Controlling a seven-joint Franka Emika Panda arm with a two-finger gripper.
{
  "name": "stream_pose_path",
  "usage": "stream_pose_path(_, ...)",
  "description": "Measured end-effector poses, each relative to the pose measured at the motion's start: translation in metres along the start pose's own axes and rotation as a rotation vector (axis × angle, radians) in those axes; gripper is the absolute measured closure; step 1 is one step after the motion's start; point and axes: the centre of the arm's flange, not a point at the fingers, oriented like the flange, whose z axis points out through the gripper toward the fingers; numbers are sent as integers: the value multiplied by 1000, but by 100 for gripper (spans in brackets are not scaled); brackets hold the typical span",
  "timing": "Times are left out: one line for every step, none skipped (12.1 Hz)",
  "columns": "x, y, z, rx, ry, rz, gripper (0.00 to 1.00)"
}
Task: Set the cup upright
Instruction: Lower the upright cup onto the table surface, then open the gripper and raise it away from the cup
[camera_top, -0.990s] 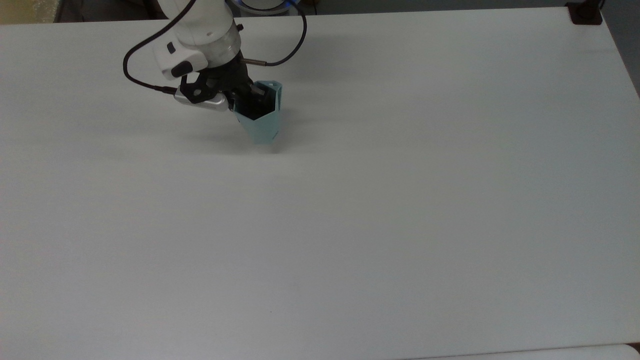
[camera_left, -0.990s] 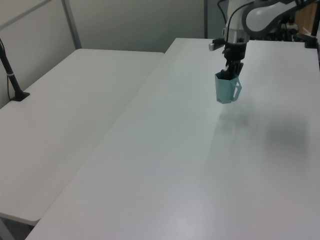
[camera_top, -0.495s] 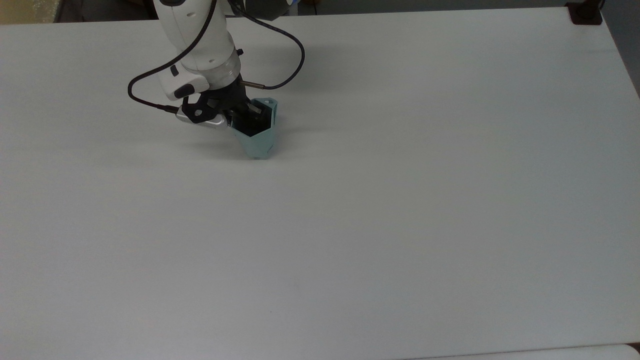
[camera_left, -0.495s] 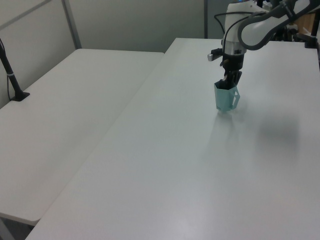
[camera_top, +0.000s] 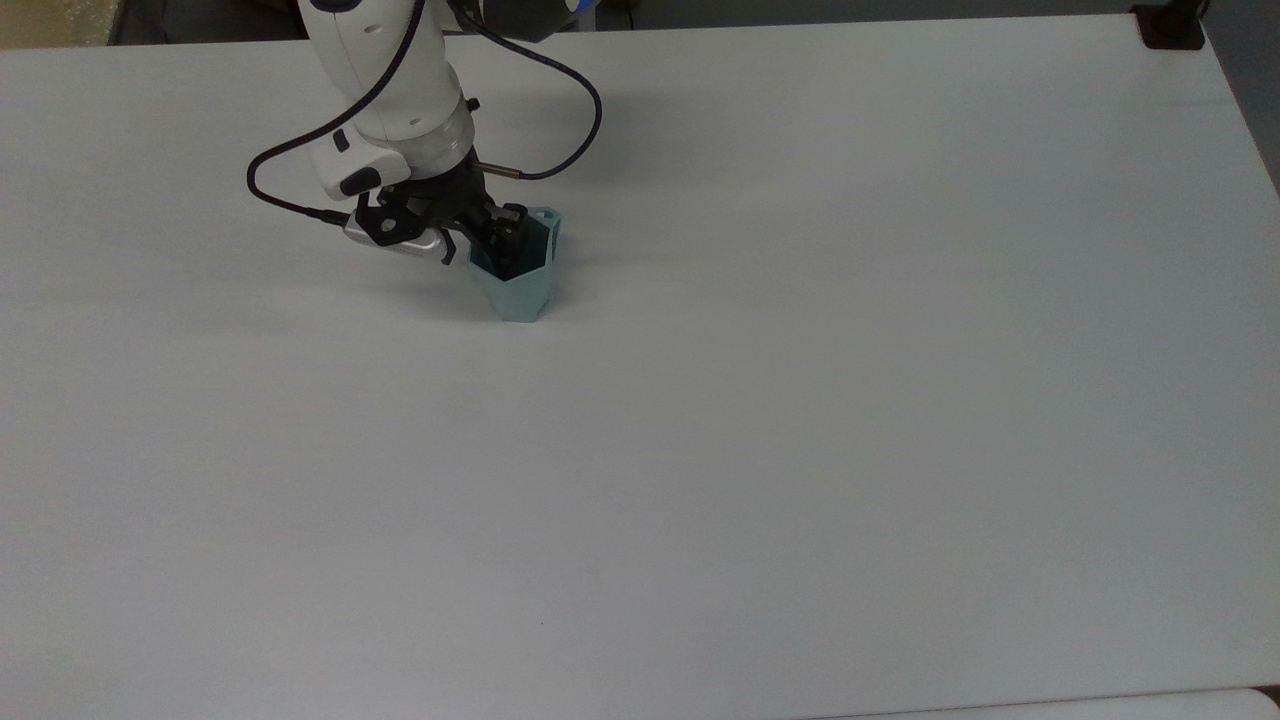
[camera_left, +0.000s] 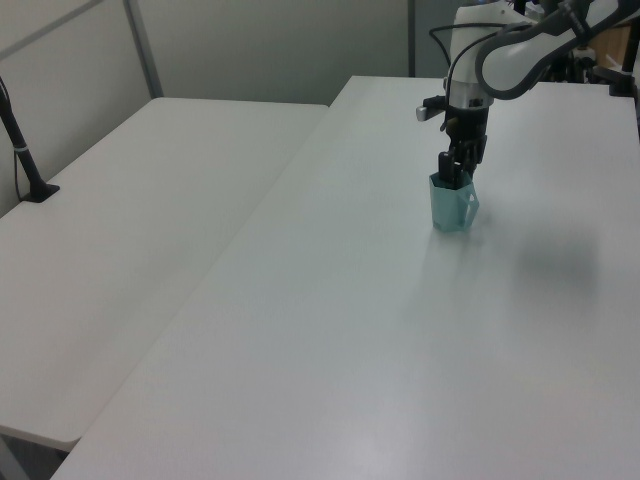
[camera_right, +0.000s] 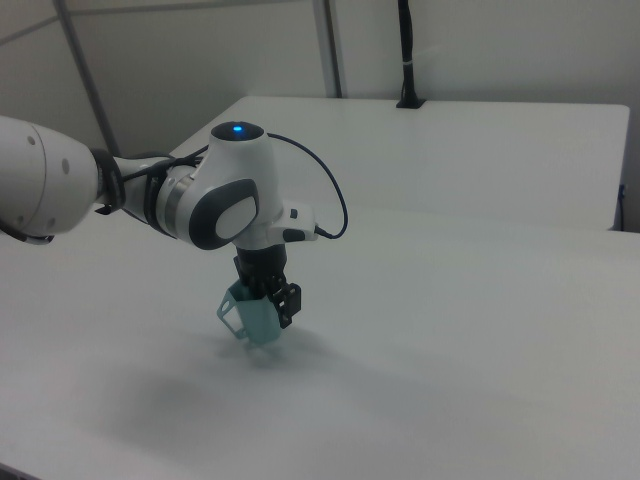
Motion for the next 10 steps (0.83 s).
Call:
stream_pose_path(0,0,-1,1,2,-1,20)
stream_pose_path(1,-1,-3,3,6,-2,19)
stream_pose_path(2,-3,-9,8,16,-5,9)
stream_pose_path(5,-6,-19,17,34,-9,0)
stream_pose_path(8,-11,-41,33,55,-16,0)
stream_pose_path(11,-15,-70,52,72,-24,0)
stream_pose_path(15,-19,-107,78,109,-31,0)
stream_pose_path(16,-20,-133,94,134,-36,0)
stream_pose_path(14,-20,-166,109,152,-45,0)
stream_pose_path(9,-19,-190,90,162,-72,0)
